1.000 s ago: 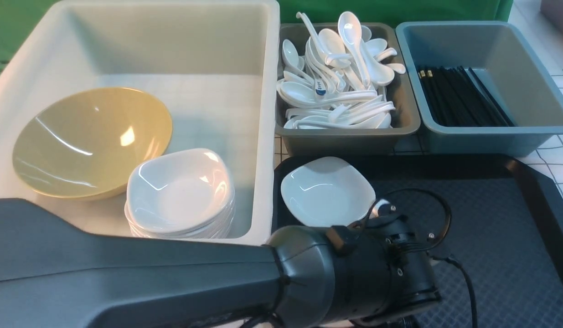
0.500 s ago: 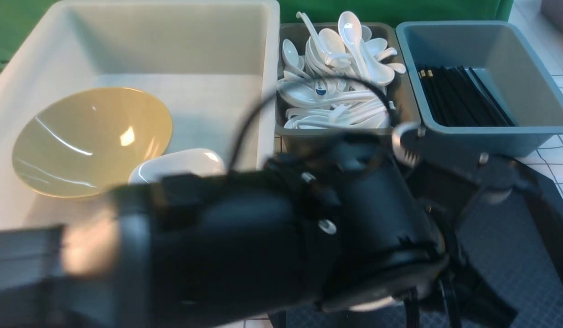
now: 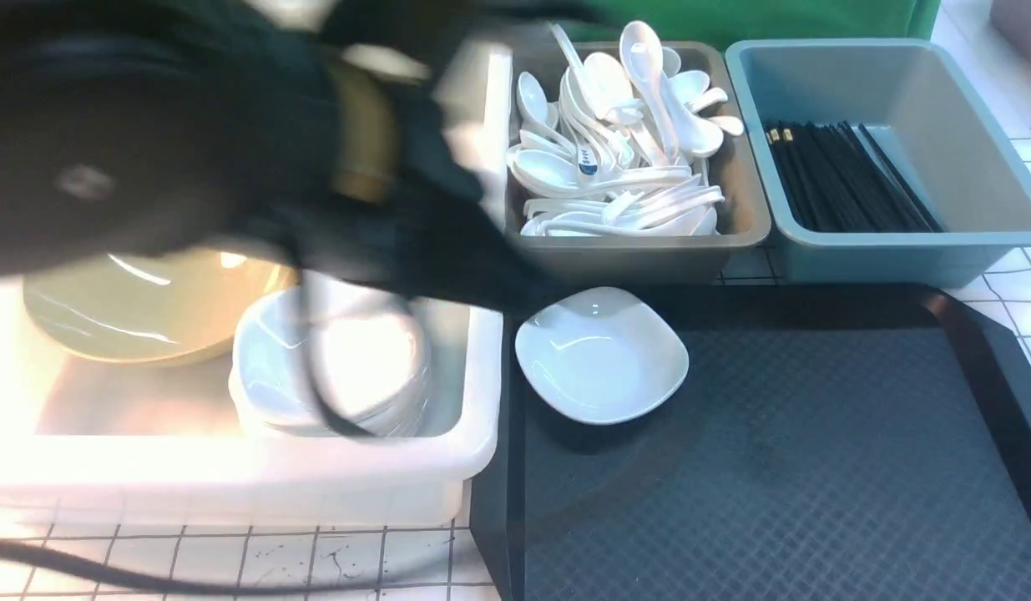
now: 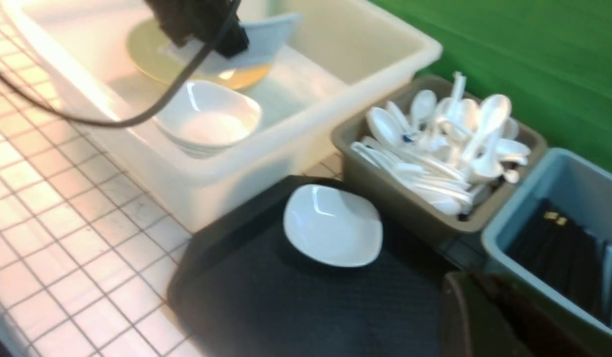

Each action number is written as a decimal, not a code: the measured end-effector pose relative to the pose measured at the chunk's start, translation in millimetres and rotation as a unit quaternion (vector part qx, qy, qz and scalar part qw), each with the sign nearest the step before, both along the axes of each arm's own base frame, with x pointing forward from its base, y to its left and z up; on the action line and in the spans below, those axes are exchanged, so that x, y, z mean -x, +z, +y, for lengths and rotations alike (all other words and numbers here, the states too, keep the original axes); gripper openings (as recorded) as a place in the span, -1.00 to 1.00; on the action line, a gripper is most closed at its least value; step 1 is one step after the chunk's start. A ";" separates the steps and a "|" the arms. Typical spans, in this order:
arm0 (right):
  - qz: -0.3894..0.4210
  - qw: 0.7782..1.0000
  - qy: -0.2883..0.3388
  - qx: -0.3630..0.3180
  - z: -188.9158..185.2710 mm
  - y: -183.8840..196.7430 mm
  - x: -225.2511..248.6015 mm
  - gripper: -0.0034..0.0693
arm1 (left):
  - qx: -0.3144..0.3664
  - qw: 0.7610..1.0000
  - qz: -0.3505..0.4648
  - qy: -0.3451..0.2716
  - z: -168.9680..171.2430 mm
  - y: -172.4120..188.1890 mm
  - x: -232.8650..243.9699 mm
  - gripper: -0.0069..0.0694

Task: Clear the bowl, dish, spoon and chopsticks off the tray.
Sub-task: Use the left arm to put the plate into the large storage box on the left, then use the left arm to grab the plate

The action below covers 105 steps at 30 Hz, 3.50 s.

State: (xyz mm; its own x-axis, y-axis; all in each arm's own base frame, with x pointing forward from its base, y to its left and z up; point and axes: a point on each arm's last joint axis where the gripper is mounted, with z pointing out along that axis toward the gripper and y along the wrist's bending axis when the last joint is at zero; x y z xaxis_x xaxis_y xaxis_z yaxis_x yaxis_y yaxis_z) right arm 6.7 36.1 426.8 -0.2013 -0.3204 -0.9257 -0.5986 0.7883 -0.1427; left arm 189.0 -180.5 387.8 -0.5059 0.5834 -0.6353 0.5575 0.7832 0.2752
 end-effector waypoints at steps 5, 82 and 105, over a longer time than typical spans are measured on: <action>0.030 1.000 0.006 0.008 3.2 -2.1 -13.3 -0.78 | -0.076 0.997 0.009 -0.012 27.7 -50.7 -25.1 -0.78; 0.012 0.995 -0.100 0.023 -26.1 -9.8 45.2 -0.78 | -0.064 0.985 0.146 -0.068 -157.4 -192.9 -114.1 0.32; 0.012 0.995 -0.099 0.023 -26.0 -9.8 45.3 -0.78 | -0.115 0.981 0.127 -0.086 -163.9 -215.1 -118.7 -0.59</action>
State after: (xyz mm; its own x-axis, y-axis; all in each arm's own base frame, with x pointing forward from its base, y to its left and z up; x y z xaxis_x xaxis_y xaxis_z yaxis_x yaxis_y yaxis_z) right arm -38.6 10.1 417.0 -0.2863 -0.3135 -0.9054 -0.4351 0.8845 -0.1687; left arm 307.7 -344.4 172.7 -0.5135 0.7865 -0.3430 0.7491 0.6059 0.2679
